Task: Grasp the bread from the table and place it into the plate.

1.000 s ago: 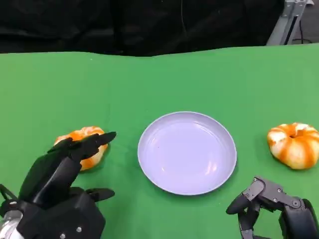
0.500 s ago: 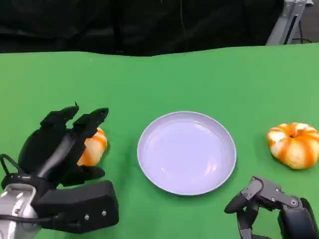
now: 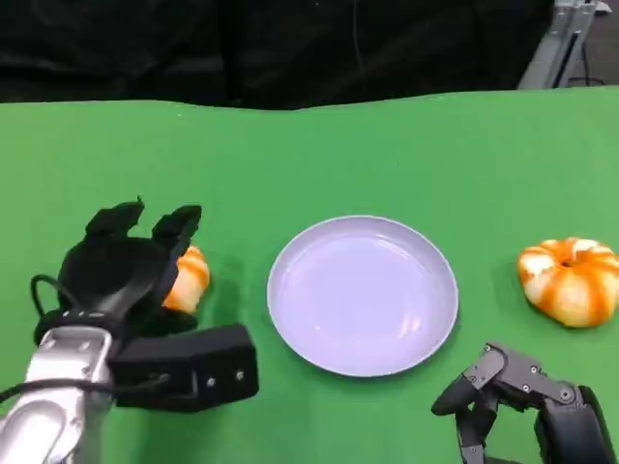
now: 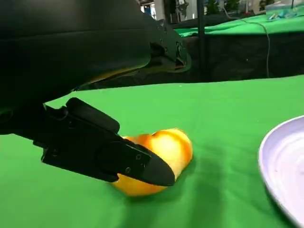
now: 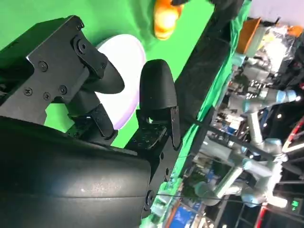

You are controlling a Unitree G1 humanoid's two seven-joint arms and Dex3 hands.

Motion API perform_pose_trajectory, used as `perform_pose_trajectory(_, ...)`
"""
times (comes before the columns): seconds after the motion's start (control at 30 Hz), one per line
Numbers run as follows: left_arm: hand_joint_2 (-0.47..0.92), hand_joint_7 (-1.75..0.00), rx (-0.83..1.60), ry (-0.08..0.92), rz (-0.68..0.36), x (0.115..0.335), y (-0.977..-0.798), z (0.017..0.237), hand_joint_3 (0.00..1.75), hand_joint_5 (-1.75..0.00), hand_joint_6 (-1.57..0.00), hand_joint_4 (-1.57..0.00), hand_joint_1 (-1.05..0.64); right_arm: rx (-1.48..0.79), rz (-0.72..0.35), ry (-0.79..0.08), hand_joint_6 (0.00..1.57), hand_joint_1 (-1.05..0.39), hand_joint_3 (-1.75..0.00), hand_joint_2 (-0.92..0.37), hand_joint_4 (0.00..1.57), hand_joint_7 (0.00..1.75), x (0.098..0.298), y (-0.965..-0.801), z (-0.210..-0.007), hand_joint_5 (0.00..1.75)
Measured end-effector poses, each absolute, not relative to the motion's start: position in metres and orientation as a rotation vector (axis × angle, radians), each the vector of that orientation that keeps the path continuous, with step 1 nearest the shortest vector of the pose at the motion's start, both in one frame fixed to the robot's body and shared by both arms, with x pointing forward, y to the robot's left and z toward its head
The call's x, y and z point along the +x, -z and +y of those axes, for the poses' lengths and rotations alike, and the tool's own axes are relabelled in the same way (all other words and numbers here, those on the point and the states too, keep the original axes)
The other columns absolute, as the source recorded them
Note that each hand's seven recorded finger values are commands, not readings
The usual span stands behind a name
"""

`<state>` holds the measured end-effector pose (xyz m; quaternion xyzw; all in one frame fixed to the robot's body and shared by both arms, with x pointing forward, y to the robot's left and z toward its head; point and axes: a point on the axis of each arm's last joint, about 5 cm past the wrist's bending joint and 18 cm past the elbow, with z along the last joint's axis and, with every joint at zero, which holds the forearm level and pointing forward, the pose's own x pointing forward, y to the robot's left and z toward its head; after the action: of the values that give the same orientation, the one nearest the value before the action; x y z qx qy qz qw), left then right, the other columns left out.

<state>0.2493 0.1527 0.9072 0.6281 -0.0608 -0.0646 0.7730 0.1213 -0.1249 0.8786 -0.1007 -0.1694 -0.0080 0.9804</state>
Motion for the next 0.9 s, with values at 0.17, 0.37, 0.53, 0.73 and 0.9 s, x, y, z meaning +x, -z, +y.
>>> perform_pose_trajectory(0.17,0.92,0.00,1.366,0.137,-0.136,0.251,-0.907,0.150,0.02,-0.16,-0.13,0.00,-0.67,-0.203,-0.339,0.015,0.82,0.08,-1.38,-0.32,0.89,1.35,0.122,-0.879,-0.125,1.74)
perform_pose_trajectory(0.37,0.92,-0.01,1.383,0.129,-0.097,0.251,-0.901,0.148,0.04,-0.04,-0.07,-0.01,-0.68,-0.201,-0.337,0.014,0.82,0.06,-1.37,-0.33,0.87,1.35,0.121,-0.879,-0.124,1.73)
perform_pose_trajectory(0.53,0.92,-0.01,1.409,0.158,-0.057,0.255,-0.895,0.144,0.03,-0.06,-0.08,-0.04,-0.69,-0.201,-0.334,0.014,0.82,0.06,-1.37,-0.32,0.88,1.35,0.120,-0.878,-0.125,1.74)
perform_pose_trajectory(0.73,0.92,-0.04,1.438,0.179,-0.028,0.264,-0.892,0.142,0.02,-0.10,-0.15,-0.09,-0.68,-0.201,-0.334,0.015,0.82,0.05,-1.36,-0.33,0.88,1.35,0.120,-0.878,-0.125,1.74)
perform_pose_trajectory(0.9,0.92,-0.04,1.466,0.203,0.016,0.272,-0.888,0.140,0.02,-0.12,-0.17,-0.10,-0.67,-0.197,-0.337,0.012,0.82,0.05,-1.37,-0.33,0.88,1.35,0.119,-0.880,-0.124,1.75)
